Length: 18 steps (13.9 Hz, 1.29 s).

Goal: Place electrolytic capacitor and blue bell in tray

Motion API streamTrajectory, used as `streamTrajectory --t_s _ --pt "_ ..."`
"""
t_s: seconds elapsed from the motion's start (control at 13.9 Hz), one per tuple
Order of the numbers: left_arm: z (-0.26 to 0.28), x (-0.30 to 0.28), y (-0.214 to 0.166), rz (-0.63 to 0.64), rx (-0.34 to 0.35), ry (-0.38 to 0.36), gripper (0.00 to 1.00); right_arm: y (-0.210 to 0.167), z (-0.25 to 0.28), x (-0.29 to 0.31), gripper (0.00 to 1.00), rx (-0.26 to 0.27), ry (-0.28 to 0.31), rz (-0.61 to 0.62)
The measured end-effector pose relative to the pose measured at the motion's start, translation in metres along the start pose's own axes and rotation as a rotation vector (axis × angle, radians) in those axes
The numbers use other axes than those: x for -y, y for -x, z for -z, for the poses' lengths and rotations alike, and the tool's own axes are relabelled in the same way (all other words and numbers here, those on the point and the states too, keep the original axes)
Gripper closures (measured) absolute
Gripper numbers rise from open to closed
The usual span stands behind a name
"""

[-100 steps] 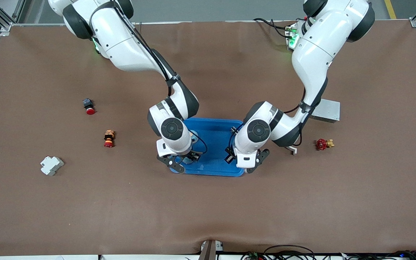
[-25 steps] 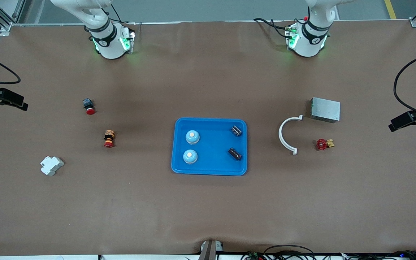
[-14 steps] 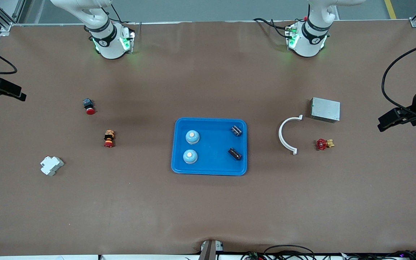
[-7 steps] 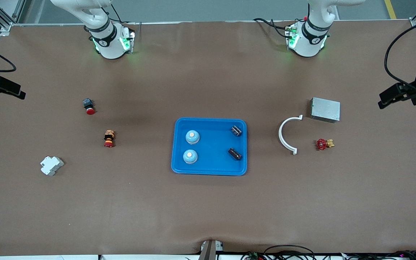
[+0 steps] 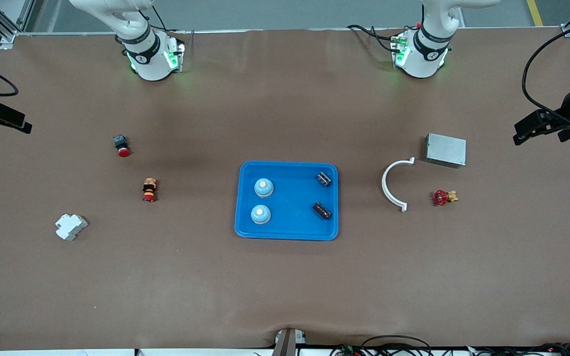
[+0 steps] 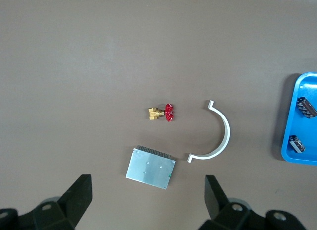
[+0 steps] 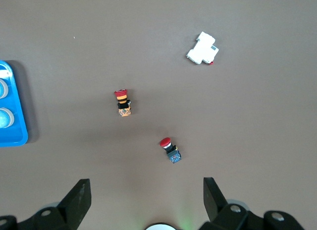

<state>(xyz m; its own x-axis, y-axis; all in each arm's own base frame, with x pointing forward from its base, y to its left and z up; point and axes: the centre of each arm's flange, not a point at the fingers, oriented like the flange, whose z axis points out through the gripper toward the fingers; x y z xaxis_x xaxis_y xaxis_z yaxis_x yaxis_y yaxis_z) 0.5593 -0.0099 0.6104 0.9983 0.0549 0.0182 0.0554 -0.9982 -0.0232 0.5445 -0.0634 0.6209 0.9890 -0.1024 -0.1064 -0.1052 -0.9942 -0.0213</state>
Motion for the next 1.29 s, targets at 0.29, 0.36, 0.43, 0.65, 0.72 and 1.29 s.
streamTrajectory --t_s 0.29,0.36,0.43,0.65,0.72,1.29 --pt "-0.015 -0.001 -0.01 -0.031 0.003 -0.002 0.0 0.001 0.002 -0.001 0.0 -0.002 -0.001 -0.002" --pt "-0.02 -0.002 -0.013 -0.054 0.006 -0.003 0.0 0.001 0.003 -0.001 0.0 -0.005 -0.001 -0.002" --pt "-0.024 -0.003 -0.017 -0.062 0.008 -0.004 0.0 0.001 0.004 -0.001 0.0 -0.009 -0.001 -0.002" --pt "-0.028 -0.008 -0.025 -0.002 0.007 0.019 0.0 0.003 0.011 -0.001 0.0 -0.022 -0.001 -0.002" --pt "-0.026 -0.008 -0.025 0.007 0.003 0.02 0.0 0.003 0.012 -0.001 0.0 -0.024 -0.001 -0.001" --pt "-0.023 -0.015 -0.026 -0.037 -0.002 0.032 0.0 0.003 0.012 0.0 0.0 -0.026 -0.002 0.0"
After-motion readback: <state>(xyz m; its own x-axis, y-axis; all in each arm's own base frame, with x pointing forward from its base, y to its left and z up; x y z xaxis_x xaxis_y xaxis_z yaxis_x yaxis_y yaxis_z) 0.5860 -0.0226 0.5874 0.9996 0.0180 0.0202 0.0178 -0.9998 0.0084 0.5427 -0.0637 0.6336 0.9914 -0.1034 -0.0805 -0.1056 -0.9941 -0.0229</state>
